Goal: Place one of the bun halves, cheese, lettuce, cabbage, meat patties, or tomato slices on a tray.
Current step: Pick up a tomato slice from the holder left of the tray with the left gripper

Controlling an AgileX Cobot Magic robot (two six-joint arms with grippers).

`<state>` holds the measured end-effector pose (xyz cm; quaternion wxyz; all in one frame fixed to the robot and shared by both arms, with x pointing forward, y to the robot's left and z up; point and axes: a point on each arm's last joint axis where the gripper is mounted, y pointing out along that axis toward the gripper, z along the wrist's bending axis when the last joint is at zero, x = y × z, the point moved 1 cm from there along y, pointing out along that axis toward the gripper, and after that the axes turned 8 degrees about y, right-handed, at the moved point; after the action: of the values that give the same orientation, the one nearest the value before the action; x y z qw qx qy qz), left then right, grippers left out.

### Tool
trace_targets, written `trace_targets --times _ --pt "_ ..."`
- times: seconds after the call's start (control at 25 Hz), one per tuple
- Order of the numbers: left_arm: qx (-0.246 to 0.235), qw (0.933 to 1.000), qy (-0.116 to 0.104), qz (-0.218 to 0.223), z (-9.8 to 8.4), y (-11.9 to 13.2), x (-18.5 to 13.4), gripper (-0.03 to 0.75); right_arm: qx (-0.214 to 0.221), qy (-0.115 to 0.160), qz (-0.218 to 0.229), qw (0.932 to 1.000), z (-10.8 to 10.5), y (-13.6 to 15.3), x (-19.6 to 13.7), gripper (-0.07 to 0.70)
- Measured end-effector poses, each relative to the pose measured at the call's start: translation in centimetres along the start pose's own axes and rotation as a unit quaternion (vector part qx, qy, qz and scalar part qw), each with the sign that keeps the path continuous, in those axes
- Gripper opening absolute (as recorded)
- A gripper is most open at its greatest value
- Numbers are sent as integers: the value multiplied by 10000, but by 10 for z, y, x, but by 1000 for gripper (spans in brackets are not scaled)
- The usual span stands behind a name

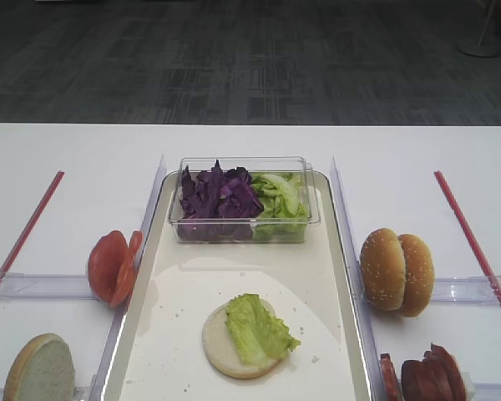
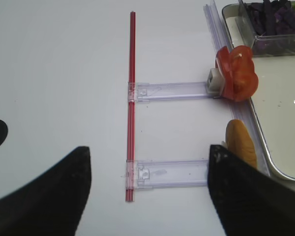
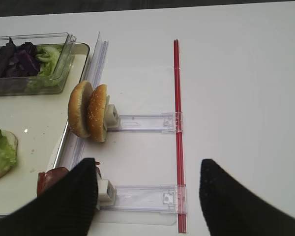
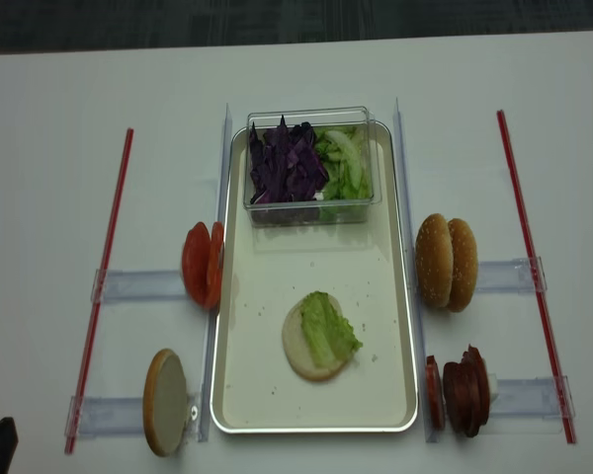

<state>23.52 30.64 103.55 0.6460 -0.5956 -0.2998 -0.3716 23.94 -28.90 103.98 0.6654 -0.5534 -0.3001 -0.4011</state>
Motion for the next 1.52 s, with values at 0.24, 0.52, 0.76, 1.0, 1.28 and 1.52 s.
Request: trace_targets --times 0.24,0.52,0.76,1.0,1.28,1.52 --pt "0 10000 0 0 0 0 0 475 0 0 0 10000 0 0 0 478" --pt "0 10000 0 0 0 0 0 475 0 0 0 10000 0 0 0 478" --pt "0 10000 0 0 0 0 0 475 0 0 0 10000 0 0 0 478" --pt "0 10000 0 0 0 0 0 475 0 0 0 10000 0 0 0 478" --pt "0 10000 0 0 0 0 0 475 0 0 0 10000 0 0 0 478" --pt "-40 9992 0 402 2 4 19 475 0 0 0 10000 0 0 0 478"
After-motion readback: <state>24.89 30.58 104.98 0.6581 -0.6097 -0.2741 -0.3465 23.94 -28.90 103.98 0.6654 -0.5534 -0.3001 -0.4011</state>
